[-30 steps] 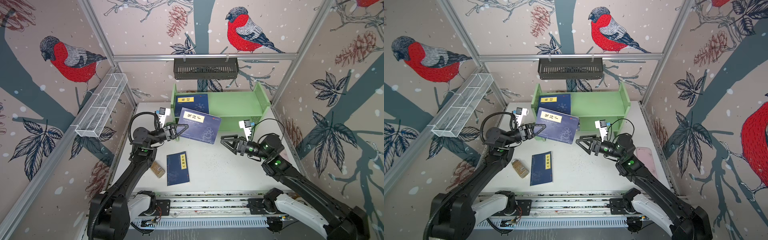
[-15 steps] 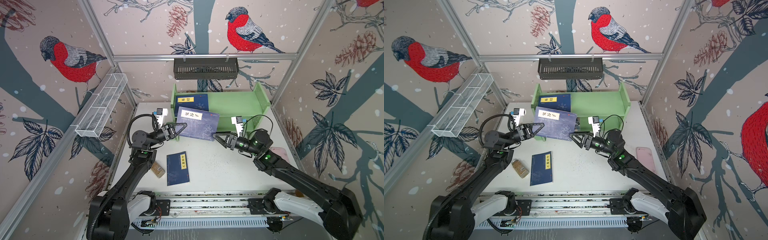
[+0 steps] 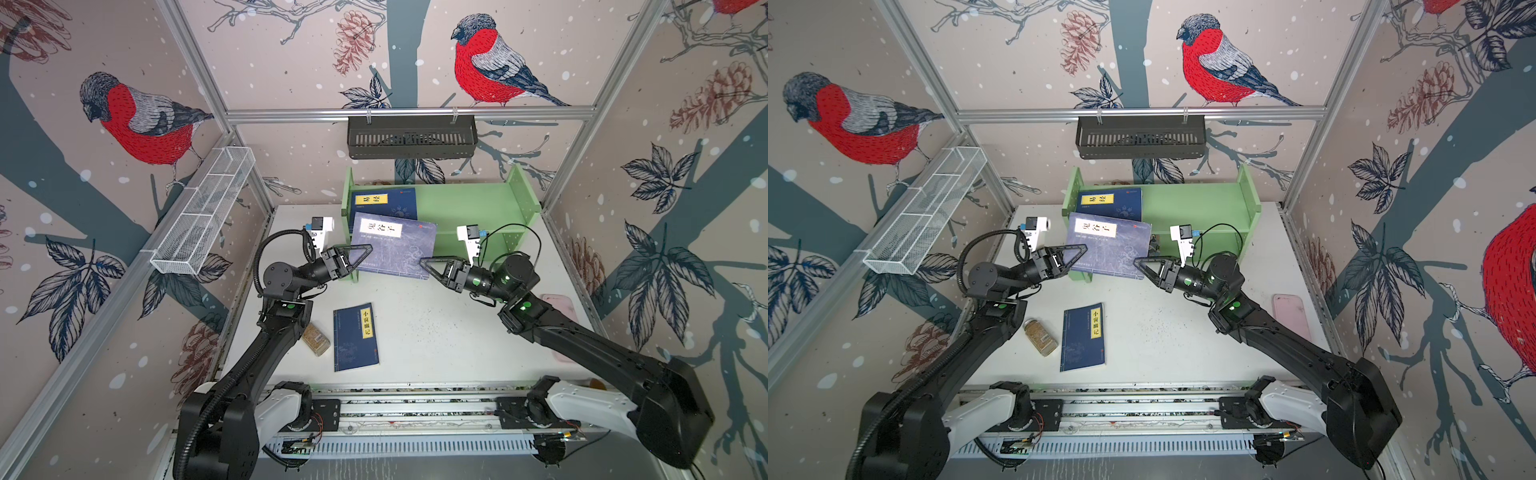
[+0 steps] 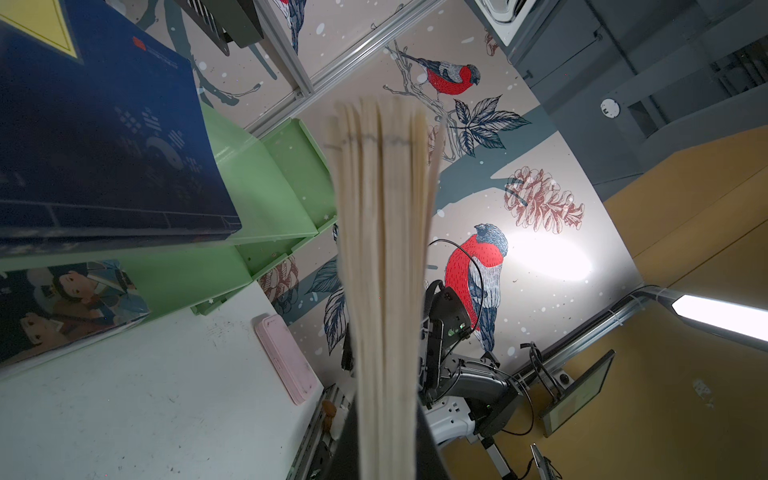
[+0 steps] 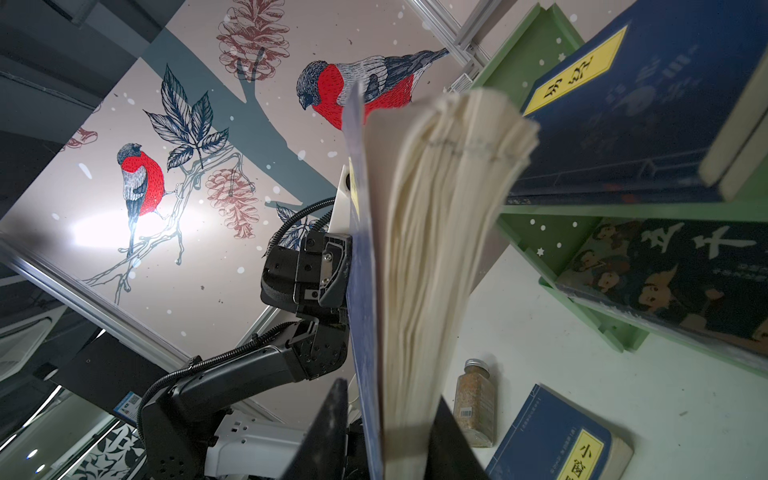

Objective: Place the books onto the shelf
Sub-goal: 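Lower the book onto the upper tier with both grippers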

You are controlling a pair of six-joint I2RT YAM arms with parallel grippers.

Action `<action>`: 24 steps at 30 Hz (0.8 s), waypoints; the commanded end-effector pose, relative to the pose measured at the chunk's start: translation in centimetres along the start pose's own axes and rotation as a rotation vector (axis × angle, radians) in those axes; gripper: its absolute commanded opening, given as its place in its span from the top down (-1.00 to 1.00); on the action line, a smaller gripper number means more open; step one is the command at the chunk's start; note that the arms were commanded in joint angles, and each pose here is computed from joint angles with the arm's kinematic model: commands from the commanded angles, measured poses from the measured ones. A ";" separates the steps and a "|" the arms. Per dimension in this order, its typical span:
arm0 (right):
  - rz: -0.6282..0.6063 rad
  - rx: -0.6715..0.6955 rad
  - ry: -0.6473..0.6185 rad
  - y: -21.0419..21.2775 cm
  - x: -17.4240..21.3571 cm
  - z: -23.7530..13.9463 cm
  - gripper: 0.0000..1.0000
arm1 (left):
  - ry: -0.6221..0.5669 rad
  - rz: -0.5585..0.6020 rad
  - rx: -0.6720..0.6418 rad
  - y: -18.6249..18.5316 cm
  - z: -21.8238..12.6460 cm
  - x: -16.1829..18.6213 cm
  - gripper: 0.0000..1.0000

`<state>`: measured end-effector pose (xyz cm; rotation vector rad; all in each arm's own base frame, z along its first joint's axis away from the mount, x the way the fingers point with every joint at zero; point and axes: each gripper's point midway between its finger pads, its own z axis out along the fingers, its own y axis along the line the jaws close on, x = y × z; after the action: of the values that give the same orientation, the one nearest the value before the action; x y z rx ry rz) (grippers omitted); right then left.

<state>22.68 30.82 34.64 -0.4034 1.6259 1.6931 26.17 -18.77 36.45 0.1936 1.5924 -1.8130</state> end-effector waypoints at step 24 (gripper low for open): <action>-0.077 -0.095 0.048 2.8 -2.6 2.1 0.99 | -0.094 0.131 0.032 -2.6 -1.4 -1.9 0.22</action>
<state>23.05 32.60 37.63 -0.4995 1.5825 1.7531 26.09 -17.16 37.91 0.1547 1.5205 -1.7680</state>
